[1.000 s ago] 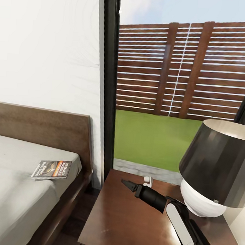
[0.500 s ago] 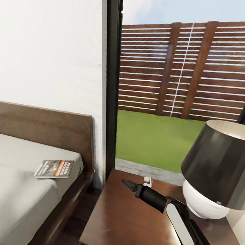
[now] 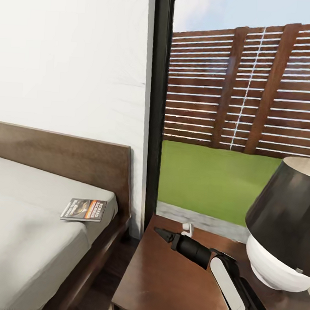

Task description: In the bedroom, move the book from the bed onto either nightstand, and place the two sandals side by side next to the bed.

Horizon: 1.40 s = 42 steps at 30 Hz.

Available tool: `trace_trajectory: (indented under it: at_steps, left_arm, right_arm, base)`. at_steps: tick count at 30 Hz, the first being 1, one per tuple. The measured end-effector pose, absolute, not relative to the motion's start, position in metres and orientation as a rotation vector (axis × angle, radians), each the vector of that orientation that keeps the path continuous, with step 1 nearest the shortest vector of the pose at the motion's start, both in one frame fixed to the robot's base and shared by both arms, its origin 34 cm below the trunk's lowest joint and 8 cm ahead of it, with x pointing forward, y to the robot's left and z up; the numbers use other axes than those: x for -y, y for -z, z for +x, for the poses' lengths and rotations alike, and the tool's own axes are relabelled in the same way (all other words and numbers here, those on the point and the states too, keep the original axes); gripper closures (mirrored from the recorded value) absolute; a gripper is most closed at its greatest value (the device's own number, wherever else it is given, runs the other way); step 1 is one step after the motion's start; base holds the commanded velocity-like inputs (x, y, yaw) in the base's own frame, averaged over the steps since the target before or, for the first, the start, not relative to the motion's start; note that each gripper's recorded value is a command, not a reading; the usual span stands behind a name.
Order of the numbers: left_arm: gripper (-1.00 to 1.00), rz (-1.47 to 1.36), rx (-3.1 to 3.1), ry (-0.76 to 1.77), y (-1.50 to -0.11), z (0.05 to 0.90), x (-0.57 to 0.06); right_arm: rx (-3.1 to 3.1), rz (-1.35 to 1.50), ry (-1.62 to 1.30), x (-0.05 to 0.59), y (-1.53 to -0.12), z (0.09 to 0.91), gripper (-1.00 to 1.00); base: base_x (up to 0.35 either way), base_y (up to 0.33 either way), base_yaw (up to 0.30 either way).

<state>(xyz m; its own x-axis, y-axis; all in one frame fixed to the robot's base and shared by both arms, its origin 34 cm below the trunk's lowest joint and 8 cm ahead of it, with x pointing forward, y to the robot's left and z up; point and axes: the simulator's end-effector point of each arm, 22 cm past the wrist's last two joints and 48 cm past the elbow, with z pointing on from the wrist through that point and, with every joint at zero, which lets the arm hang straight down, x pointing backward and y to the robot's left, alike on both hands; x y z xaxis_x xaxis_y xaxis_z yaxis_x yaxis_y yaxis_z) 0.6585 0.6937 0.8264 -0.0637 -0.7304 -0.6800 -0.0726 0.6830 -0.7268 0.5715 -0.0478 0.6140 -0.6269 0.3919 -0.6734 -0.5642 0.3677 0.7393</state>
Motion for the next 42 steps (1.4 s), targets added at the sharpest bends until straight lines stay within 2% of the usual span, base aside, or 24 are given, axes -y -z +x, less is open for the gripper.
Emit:
trace_trajectory:
  at_steps: [12,34,42]
  left_arm:
    - [-1.00,-0.680,-1.563,0.615,-0.8265,0.6587,-0.6933]
    - [-1.00,-0.678,-1.565,0.617,-0.8260,0.6600,-0.6915]
    - [-1.00,-0.677,-1.565,0.617,-0.8264,0.6601,-0.6913]
  right_arm:
    - [-1.769,-0.153,-1.395,0.0479,-0.6138,0.5715,-1.00]
    - [-1.770,-0.151,-1.393,0.0485,-0.6133,0.5718,-1.00]
    - [-1.770,-0.149,-1.393,0.0487,-0.6132,0.5721,-1.00]
  base:
    - [0.000,0.000,0.170]
    - [0.000,0.000,0.015]
    - [0.000,0.000,0.109]
